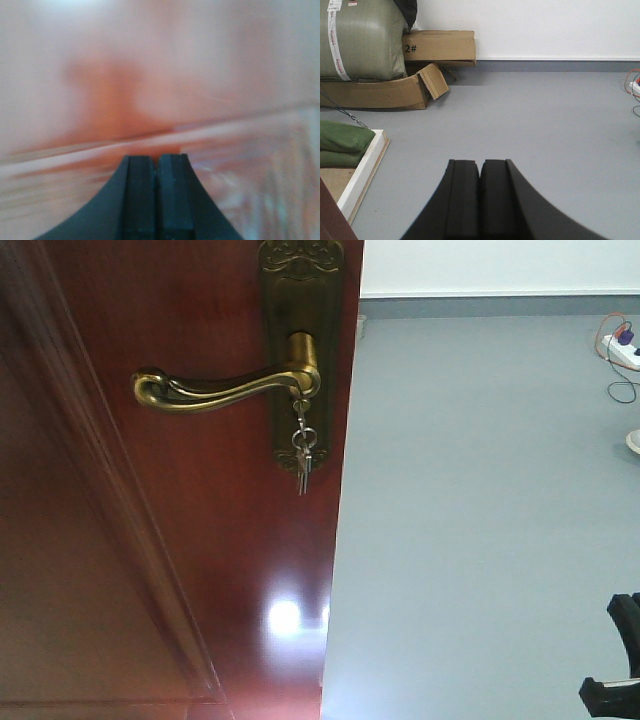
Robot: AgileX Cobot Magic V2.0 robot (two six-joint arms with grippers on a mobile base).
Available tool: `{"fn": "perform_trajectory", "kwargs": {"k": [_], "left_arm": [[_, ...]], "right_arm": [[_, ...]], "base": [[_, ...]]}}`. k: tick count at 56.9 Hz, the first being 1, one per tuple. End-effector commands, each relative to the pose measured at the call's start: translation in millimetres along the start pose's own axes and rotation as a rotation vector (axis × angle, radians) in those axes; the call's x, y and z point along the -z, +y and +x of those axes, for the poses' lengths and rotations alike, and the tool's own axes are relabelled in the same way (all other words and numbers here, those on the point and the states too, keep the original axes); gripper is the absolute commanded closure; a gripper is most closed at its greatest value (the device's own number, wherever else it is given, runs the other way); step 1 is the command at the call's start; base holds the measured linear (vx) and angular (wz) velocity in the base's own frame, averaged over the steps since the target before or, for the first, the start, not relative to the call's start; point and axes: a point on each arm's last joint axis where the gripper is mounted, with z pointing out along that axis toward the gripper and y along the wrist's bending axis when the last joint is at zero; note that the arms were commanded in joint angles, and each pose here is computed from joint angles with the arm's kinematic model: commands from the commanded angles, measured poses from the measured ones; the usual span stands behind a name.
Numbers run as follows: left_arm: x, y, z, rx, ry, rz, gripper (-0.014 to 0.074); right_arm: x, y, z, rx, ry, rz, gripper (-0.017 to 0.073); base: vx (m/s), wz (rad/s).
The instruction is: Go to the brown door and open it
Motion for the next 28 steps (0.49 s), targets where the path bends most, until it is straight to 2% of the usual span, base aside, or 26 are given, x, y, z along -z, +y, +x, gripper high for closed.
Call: {"fn": "perform_trajectory", "kwargs": {"k": [1,9,13,22,28], "left_arm": [[1.1,1.0,-17.0,0.016,-0.094,-0.002,0.0600],[1.1,0.5,-16.9,-0.001,-0.093,0.003,0.0600],[1.1,0.5,-16.7,-0.028,-0.091,0.002,0.0600],[1.0,0.5,-15.2,-0.023,-0.074,0.002,0.0600],[-0.7,0.3,-5.0,-0.025,-0.007,0.002,0.0600]], "right_arm": [[0.1,-0.4,-5.8,0.010,-0.078,0.004,0.0559],[0.1,-0.4,-5.8,0.010,-0.078,0.004,0.0559],[0.1,-0.4,-5.8,0.010,-0.078,0.004,0.0559],[0.1,-0.4,-5.8,0.010,-0.078,0.004,0.0559],[0.1,-0.4,-5.8,0.010,-0.078,0.004,0.0559]], "base": [[0.00,0.00],[0.00,0.00],[0.00,0.00],[0.00,0.00],[0.00,0.00]]}}
